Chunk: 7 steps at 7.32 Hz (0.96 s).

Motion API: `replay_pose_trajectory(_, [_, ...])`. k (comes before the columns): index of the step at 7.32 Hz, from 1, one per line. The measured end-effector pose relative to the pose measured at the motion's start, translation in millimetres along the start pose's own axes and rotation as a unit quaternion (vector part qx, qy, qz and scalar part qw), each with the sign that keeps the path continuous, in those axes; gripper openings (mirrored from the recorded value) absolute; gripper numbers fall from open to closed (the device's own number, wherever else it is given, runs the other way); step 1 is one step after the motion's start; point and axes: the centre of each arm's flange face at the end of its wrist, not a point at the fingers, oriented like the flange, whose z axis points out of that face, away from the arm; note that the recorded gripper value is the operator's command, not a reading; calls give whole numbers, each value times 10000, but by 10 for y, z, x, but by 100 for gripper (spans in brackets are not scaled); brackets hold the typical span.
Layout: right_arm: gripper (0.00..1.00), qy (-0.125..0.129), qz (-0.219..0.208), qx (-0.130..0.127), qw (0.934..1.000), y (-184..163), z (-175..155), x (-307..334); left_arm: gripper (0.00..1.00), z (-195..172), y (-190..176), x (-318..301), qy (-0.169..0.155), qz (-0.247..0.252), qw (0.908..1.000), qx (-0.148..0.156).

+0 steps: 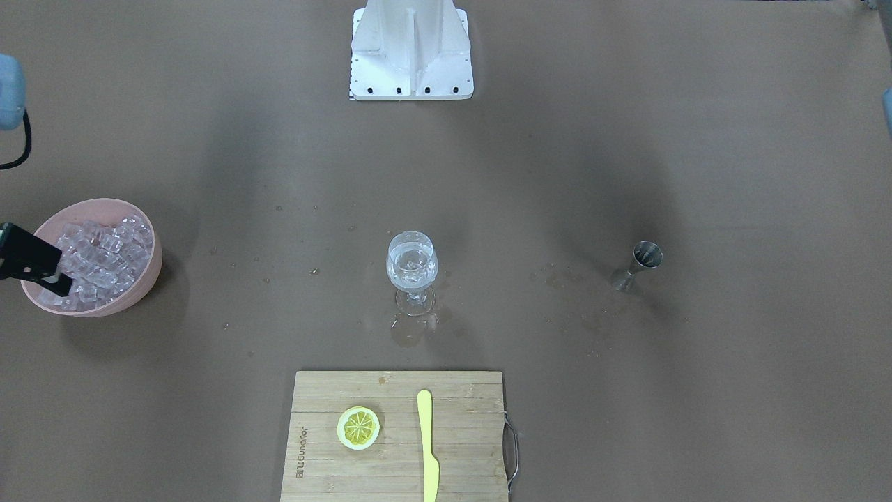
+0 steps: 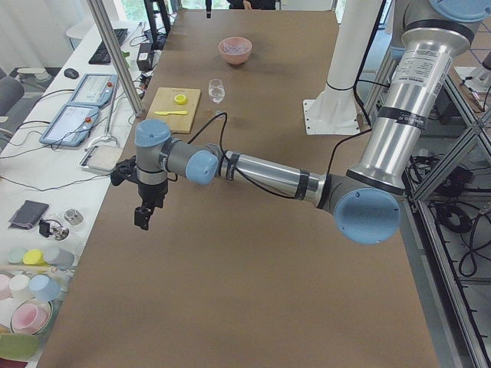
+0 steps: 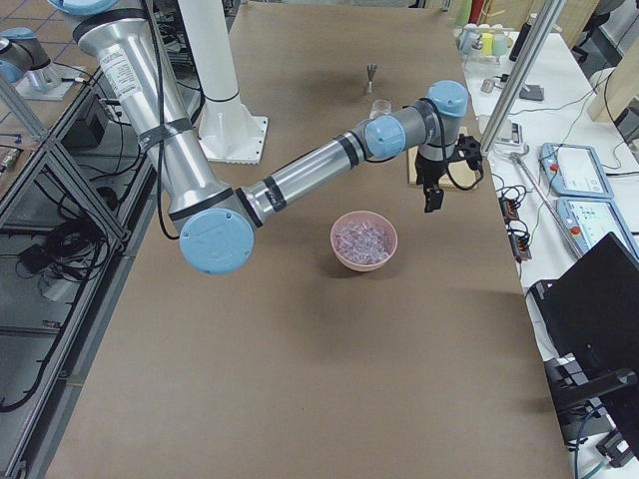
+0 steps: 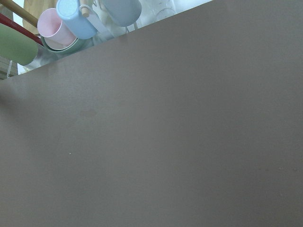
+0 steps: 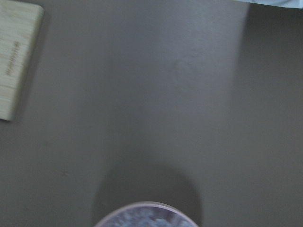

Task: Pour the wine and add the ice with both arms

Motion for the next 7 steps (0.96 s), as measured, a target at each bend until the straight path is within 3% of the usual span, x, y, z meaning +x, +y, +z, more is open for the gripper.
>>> replay_pose_trajectory(1, [100, 293, -237, -195, 9991, 168, 69, 407, 98, 44, 90, -188, 164, -173, 9997, -77])
replay_pose_trajectory(2, [100, 375, -250, -326, 9985, 383, 121, 798, 98, 123, 213, -341, 243, -279, 9992, -128])
replay_pose_trajectory(5, [100, 103, 152, -626, 9979, 1218, 328, 1793, 98, 343, 540, -690, 250, -440, 9986, -157])
replay_pose_trajectory(7, [100, 148, 521, -838, 9950, 1709, 583, 2254, 98, 449, 828, -957, 220, -701, 9970, -242])
